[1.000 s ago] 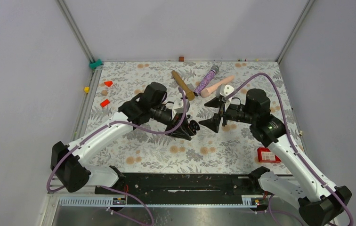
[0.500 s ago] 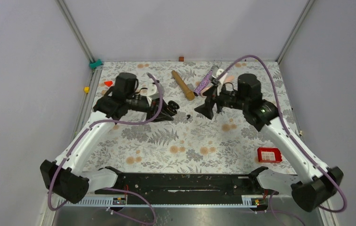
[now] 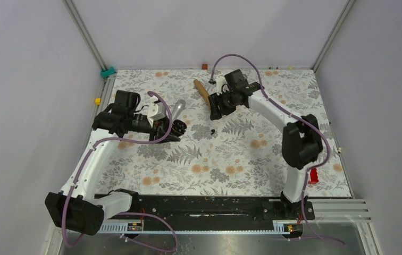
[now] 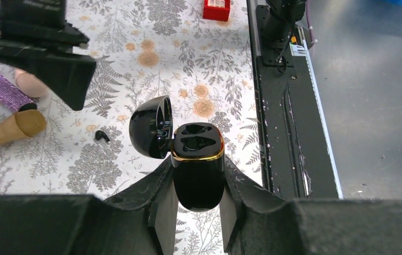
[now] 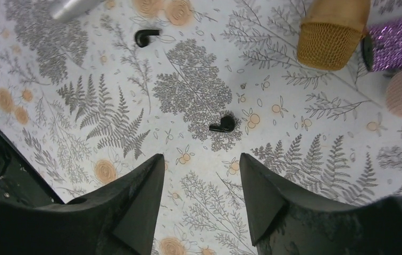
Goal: Insert the wireless bluetooth earbuds into the charging case
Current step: Pick up the earbud from the center of the board.
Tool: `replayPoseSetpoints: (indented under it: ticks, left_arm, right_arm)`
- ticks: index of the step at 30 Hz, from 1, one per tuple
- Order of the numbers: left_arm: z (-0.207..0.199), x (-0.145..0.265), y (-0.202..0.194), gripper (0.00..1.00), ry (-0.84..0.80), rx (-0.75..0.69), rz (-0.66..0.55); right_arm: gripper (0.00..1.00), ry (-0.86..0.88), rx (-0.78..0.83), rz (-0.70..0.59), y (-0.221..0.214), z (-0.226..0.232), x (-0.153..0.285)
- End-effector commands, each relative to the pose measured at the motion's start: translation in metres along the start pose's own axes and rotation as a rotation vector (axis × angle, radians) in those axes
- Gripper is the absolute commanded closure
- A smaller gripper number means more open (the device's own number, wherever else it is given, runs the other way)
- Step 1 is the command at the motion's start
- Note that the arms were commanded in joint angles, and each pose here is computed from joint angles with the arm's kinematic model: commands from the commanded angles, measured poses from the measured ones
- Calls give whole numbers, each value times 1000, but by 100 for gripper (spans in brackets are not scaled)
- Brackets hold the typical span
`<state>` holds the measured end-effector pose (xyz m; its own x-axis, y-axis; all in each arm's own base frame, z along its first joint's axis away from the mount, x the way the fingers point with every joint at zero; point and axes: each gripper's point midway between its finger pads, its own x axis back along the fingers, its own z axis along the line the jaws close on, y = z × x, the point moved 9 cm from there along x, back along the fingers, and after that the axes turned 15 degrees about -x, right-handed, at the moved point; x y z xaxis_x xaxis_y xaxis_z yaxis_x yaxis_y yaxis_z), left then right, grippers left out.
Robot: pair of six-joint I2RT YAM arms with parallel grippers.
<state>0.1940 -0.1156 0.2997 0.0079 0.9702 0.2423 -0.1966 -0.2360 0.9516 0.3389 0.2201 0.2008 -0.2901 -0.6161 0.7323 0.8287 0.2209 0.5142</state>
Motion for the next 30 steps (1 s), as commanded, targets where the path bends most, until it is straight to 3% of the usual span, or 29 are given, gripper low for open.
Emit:
replayPoseSetpoints:
  ticks: [1, 12, 30]
  left_arm:
    - [-11, 1, 5, 100, -25, -86, -56]
    - [-21, 2, 2, 100, -20, -110, -63]
    - [-24, 1, 0, 100, -28, -116, -75]
  right_arm:
    - [42, -111, -216, 198, -13, -13, -19]
    - [48, -153, -333, 293, -32, -21, -60]
    - [55, -209, -447, 284, -26, -28, -97]
